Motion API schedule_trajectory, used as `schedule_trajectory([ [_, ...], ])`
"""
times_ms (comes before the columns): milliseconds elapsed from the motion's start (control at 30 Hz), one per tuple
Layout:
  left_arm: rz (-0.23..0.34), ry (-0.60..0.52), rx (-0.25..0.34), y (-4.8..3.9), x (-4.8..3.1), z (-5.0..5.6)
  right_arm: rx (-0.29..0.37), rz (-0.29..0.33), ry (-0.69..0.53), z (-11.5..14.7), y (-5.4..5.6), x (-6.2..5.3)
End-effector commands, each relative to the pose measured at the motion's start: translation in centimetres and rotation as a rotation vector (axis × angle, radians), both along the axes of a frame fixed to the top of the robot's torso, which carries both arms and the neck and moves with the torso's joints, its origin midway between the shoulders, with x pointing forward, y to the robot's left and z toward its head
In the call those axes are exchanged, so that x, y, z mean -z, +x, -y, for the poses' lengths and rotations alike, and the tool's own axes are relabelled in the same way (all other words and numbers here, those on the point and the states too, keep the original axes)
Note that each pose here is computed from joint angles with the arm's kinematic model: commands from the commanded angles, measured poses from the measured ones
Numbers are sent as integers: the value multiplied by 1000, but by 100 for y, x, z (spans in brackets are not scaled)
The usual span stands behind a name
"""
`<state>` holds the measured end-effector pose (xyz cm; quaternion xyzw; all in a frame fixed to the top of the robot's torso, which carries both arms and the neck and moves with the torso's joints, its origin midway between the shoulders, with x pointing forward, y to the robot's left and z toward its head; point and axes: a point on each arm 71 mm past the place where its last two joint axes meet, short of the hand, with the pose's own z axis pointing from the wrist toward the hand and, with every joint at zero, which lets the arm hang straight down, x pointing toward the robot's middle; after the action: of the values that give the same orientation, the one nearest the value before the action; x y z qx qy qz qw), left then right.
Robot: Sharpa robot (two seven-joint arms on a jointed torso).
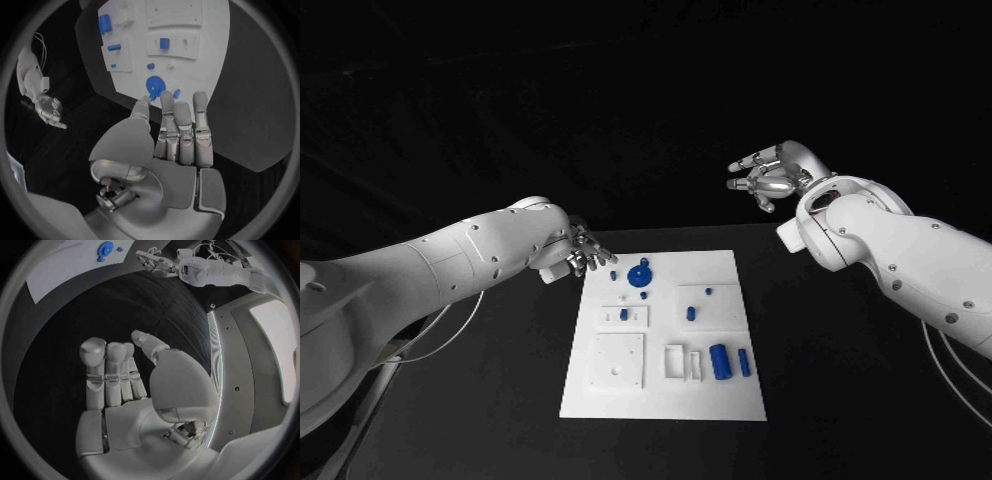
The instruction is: Assemble the parts on the task board
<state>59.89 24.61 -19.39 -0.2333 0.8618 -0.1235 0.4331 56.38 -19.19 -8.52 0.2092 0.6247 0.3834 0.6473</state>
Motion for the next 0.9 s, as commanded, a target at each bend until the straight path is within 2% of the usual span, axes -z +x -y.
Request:
schedule_trajectory([
  [33,-22,-31,43,49,-12,30,-13,-1,-10,-15,-9,-2],
  [267,-24,25,49,157,-23,19,-19,-1,-13,-28,-23,-13],
  [467,8,67,27,219,-7,-55,-24,4,-12,-45,-44,-32],
  [633,22,92,13,240,5,-116,-27,6,-11,-49,-55,-44],
  [900,22,113,3,244,68,-178,-34,12,-10,-71,-79,-72],
])
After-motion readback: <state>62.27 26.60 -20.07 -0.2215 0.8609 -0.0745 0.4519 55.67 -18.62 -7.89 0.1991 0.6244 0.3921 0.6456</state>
